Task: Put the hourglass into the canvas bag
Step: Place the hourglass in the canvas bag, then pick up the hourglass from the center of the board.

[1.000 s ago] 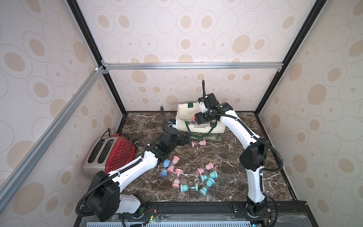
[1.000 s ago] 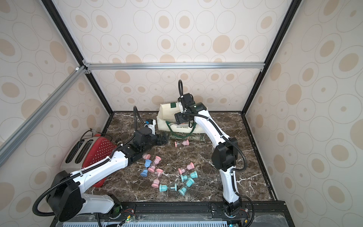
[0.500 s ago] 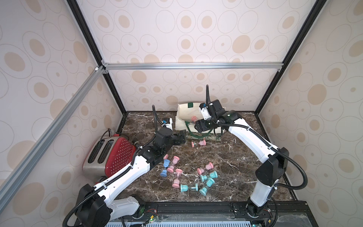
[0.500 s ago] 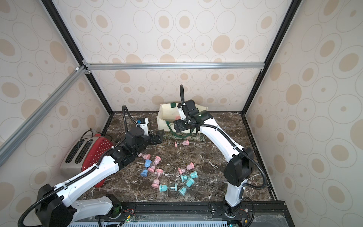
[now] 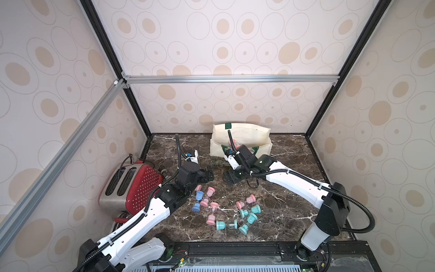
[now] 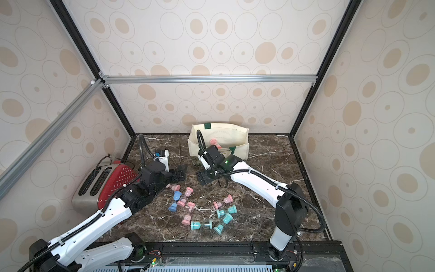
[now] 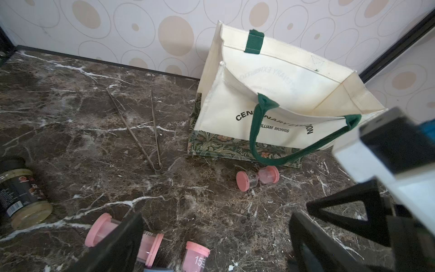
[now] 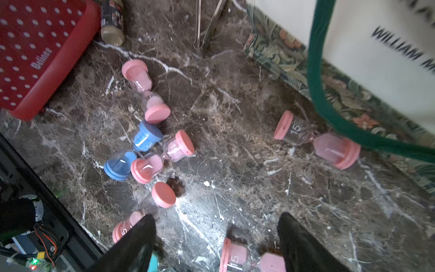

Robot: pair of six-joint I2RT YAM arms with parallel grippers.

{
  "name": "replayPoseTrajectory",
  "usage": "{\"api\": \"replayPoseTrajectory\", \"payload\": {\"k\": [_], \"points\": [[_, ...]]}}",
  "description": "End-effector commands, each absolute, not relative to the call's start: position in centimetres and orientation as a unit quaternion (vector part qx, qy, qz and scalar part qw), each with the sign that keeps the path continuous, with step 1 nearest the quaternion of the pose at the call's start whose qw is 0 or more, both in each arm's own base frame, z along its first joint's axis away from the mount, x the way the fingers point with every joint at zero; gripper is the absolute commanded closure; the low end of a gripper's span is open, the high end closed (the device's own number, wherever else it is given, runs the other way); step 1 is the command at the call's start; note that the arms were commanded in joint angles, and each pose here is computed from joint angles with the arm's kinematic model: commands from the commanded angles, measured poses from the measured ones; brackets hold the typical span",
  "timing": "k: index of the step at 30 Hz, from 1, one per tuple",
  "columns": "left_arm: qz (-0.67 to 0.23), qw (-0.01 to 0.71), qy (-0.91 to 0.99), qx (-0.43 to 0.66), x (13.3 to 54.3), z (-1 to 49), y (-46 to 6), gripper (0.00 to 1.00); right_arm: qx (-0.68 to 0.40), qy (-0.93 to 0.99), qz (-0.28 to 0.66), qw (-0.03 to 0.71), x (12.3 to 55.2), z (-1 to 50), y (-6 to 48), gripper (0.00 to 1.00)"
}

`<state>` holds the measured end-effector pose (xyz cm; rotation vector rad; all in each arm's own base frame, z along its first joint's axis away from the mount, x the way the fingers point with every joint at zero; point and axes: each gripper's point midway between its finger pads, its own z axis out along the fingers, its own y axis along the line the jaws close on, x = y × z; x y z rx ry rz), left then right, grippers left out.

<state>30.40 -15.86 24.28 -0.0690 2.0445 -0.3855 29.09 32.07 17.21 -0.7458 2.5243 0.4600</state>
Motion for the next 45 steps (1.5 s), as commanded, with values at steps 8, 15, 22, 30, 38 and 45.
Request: {"api": "replayPoseTrajectory", "payload": {"k": [8,15,22,30,38,45], "points": [[-0.141,0.487,0.859,-0.067,28.2,22.4,-13.1,0.02,-0.196,0.947,0.183,0.179,26.4,11.8,34.9,0.16],[-0.136,0.480,0.863,-0.079,27.1,21.6,-12.1,0.03,-0.151,0.959,0.185,0.150,25.5,8.8,37.3,0.19],[-0.133,0.483,0.861,-0.090,26.3,21.5,-11.1,0.03,-0.147,0.966,0.160,0.143,25.1,7.0,38.9,0.20],[-0.135,0.489,0.855,-0.105,25.4,21.7,-10.1,0.03,-0.150,0.966,0.162,0.135,25.0,6.0,40.7,0.18],[-0.133,0.494,0.852,-0.111,25.0,21.7,-9.5,0.02,-0.161,0.967,0.153,0.127,24.8,4.8,41.8,0.12],[-0.132,0.495,0.851,-0.114,25.1,21.6,-9.4,0.02,-0.176,0.968,0.142,0.112,24.2,3.2,42.4,0.08]]}}
